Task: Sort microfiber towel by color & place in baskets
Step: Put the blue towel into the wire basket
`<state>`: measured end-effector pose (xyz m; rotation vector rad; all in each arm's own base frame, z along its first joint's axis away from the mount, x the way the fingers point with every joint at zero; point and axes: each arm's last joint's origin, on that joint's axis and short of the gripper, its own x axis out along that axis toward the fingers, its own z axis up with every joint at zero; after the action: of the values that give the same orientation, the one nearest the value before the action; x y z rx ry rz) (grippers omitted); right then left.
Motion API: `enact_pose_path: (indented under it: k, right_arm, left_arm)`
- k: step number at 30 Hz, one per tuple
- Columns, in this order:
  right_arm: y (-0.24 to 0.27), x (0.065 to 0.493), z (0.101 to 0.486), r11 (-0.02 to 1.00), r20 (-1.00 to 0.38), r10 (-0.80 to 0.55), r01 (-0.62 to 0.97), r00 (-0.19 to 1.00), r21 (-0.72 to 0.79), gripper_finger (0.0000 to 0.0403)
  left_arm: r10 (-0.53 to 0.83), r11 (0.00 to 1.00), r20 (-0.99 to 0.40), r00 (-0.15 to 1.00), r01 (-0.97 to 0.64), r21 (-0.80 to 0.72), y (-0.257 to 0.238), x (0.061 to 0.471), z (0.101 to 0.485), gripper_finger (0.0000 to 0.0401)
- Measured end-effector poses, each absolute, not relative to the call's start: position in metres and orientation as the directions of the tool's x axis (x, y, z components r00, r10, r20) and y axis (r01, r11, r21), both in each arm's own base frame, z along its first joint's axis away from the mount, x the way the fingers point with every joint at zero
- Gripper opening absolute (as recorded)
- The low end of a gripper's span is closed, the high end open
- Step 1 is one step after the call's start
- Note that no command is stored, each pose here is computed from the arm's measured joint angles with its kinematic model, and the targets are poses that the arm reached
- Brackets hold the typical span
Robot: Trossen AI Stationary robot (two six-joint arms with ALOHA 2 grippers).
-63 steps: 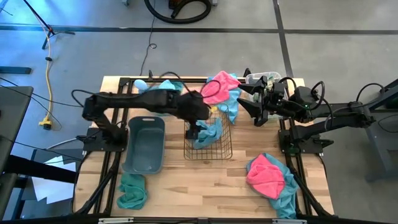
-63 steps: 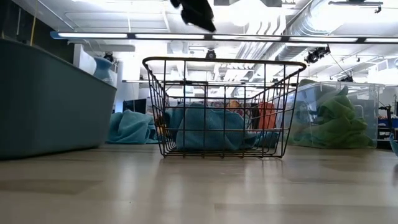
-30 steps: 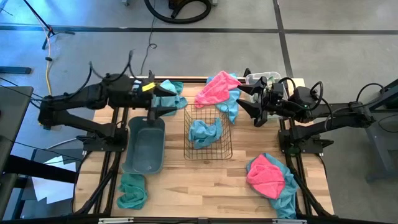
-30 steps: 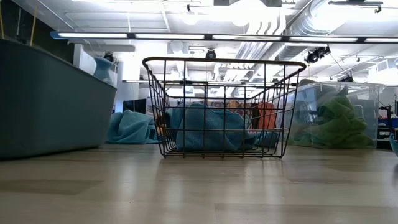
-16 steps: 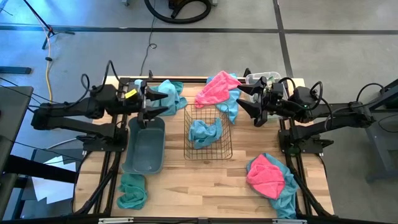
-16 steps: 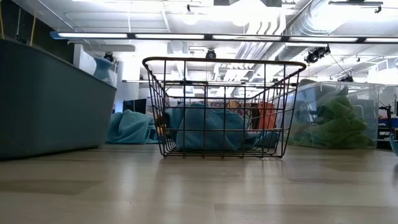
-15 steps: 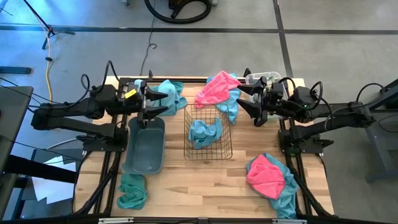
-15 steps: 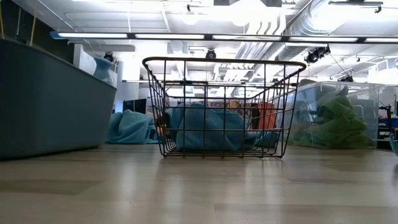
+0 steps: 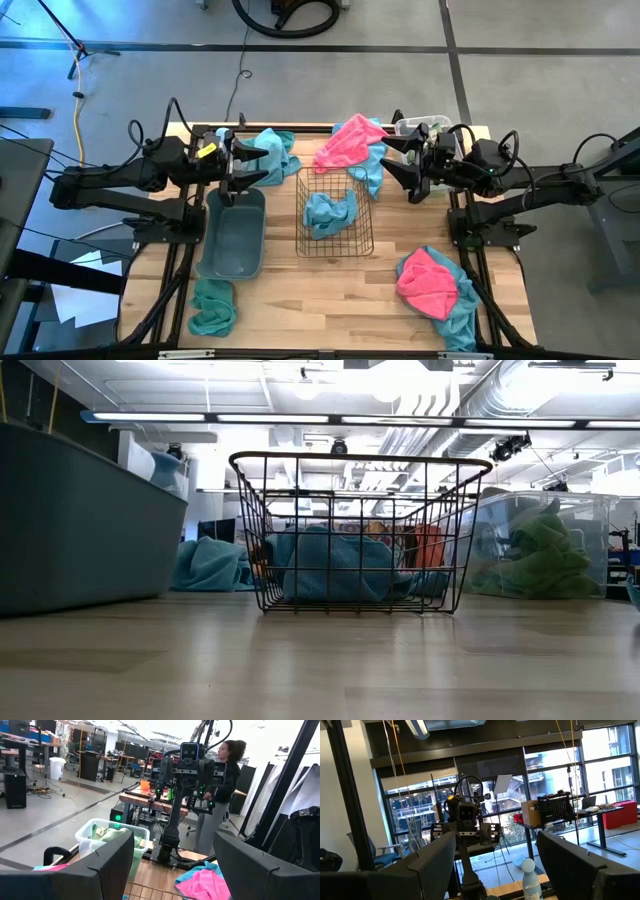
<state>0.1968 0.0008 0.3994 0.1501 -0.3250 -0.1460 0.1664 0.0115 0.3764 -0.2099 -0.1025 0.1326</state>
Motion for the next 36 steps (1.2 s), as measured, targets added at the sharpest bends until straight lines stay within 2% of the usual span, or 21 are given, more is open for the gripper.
enact_pose_path:
  k: [4,8,13,24,30,33,36]
  right_arm:
    - [0.001,0.197,0.399,0.978,0.306,-0.166,0.118,0.937,0.17,0.0277]
    - [0.001,0.197,0.399,0.978,0.306,-0.166,0.118,0.937,0.17,0.0277]
    - [0.001,0.197,0.399,0.979,0.306,-0.165,0.117,0.938,0.17,0.0277]
    - [0.001,0.198,0.397,0.979,0.277,-0.161,0.119,0.947,0.164,0.0277]
    - [0.001,0.198,0.395,0.973,0.262,-0.162,0.11,0.951,0.203,0.0277]
    - [0.001,0.198,0.394,0.973,0.251,-0.163,0.113,0.954,0.202,0.0277]
    - [0.001,0.198,0.394,0.973,0.248,-0.163,0.113,0.955,0.202,0.0277]
  left_arm:
    - [0.142,0.966,0.088,0.986,-0.118,-0.23,0.011,0.166,0.376,0.0259]
    - [0.116,0.939,0.088,0.989,-0.081,-0.336,0.009,0.167,0.376,0.0259]
    - [-0.06,0.905,0.087,0.994,0.091,-0.416,-0.007,0.167,0.376,0.0259]
    - [-0.319,0.771,0.038,0.947,0.283,-0.571,-0.061,0.174,0.373,0.0259]
    - [-0.47,0.691,0.05,0.881,0.402,-0.601,-0.1,0.177,0.394,0.0259]
    - [-0.537,0.664,0.005,0.843,0.426,-0.615,-0.119,0.176,0.406,0.0259]
    - [-0.58,0.662,-0.141,0.802,0.364,-0.655,-0.134,0.173,0.414,0.0259]
